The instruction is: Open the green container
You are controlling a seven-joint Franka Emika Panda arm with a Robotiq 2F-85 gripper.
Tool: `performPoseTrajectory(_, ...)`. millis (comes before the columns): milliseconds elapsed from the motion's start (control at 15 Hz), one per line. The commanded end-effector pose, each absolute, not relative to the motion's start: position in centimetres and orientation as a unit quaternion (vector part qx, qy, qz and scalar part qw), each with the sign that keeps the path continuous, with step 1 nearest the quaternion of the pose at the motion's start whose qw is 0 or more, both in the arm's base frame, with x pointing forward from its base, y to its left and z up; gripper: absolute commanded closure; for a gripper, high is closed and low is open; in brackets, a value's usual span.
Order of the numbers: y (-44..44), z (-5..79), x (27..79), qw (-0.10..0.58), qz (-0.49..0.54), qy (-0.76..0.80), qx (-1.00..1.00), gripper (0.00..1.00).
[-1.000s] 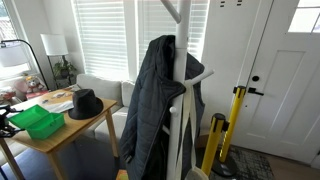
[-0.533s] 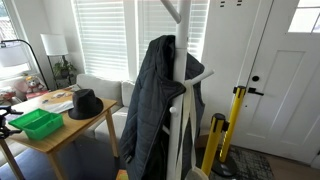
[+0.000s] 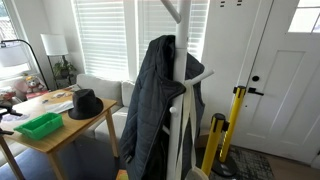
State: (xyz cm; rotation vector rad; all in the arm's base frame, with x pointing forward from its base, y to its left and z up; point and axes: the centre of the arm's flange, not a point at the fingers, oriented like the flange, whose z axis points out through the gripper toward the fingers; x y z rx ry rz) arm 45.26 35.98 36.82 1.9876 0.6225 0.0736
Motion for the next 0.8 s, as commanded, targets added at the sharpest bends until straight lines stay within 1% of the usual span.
performPoseTrajectory(0, 34.7, 41.0, 44.6, 0.418, 0.017, 0.267, 0.868, 0.0)
performPoseTrajectory(400, 32.1, 48.8, 43.7, 0.282, -0.001, 0.209, 0.936, 0.0)
performPoseTrajectory(733, 28.4, 53.6, 42.4, 0.156, -0.004, 0.177, 0.972, 0.0)
